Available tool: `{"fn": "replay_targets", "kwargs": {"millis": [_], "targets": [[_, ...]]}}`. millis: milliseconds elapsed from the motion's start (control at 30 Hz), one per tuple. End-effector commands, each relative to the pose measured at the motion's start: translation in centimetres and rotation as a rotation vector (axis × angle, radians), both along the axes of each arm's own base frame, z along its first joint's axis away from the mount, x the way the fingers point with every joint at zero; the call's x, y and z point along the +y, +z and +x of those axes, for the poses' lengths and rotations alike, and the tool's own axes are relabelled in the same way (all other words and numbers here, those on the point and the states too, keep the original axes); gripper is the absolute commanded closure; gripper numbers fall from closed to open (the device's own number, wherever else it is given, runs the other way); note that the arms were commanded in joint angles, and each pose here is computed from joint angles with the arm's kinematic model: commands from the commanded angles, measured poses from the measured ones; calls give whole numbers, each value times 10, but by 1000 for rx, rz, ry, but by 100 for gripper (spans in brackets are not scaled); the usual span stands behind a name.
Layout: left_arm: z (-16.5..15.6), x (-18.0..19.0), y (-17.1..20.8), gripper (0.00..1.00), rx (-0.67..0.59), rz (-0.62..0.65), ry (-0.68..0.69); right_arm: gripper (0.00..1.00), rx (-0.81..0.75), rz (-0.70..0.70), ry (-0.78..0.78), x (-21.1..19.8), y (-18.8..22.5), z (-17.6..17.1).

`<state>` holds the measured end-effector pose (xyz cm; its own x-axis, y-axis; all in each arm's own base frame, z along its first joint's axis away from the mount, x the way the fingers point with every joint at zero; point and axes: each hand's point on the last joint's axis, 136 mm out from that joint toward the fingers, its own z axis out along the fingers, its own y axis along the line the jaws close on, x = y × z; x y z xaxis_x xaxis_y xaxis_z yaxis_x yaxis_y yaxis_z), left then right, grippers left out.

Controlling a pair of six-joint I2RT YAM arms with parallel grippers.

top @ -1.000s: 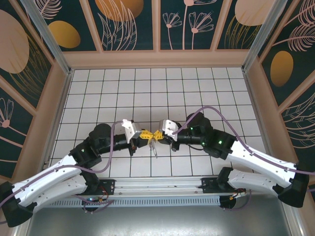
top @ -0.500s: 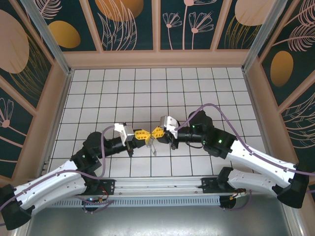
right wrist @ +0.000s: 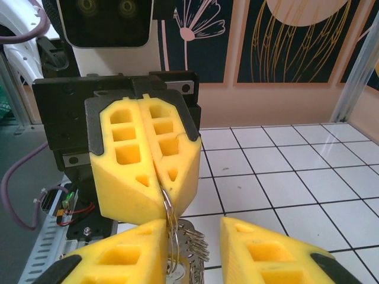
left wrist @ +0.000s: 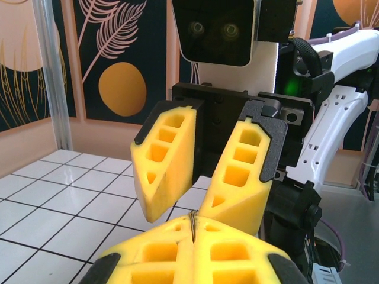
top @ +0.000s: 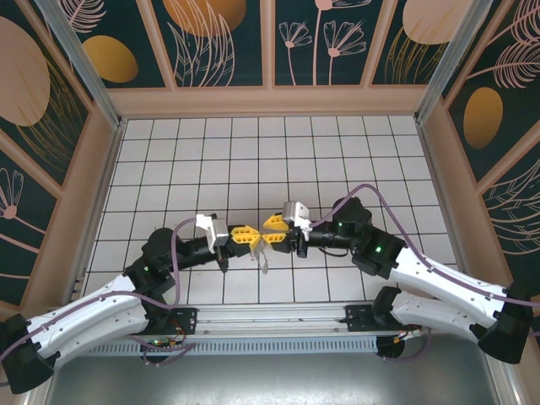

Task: Put the keys on the keyring

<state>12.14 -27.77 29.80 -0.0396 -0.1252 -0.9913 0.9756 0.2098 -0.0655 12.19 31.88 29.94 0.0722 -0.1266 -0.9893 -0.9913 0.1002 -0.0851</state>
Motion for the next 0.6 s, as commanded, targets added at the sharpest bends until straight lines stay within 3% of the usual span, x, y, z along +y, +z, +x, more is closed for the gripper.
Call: {"fn": "replay_targets", "kwargs": {"millis": [0, 567], "targets": [[-22, 2, 20, 100, -54, -80, -99, 71, -37, 65, -42, -5, 15, 10], [-19, 4, 15, 100, -64, -21, -70, 65, -29, 129, -24, -21, 23, 3]]}}
